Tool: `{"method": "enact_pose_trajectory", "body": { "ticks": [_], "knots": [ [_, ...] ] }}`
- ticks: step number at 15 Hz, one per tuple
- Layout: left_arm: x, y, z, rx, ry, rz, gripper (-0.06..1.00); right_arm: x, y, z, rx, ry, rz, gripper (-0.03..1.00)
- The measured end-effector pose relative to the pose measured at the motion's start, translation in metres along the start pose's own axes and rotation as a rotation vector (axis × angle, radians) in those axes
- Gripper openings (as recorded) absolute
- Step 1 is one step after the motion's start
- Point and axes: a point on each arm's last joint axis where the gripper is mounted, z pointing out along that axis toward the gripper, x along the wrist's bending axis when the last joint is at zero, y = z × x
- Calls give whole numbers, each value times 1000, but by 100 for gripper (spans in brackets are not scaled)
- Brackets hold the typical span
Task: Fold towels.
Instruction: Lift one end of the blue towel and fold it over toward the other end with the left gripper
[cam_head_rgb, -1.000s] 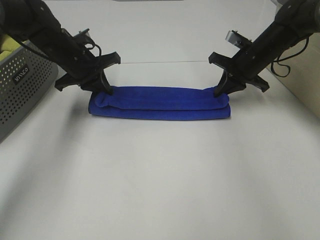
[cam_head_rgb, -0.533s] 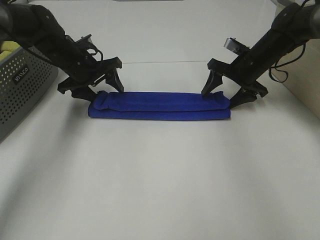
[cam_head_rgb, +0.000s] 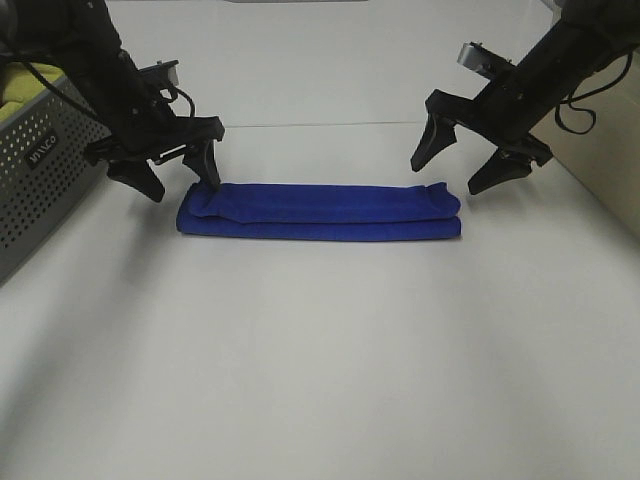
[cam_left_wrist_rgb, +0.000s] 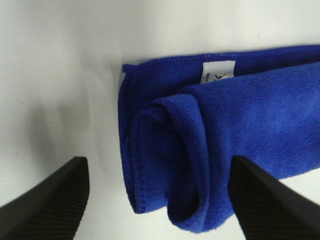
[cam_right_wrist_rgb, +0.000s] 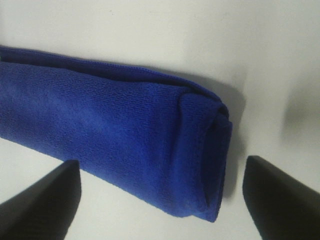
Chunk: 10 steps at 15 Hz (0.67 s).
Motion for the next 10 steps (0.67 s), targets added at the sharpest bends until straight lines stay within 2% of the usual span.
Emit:
{"method": "enact_pose_trajectory", "body": {
  "ticks": [6, 10],
  "knots": [
    [9, -3, 29, 33, -1, -32, 73, -1, 0, 0, -1, -6, -3, 82],
    [4, 2, 39, -24, -80, -87, 73, -1, 1, 0, -10, -11, -5, 82]
  ]
}}
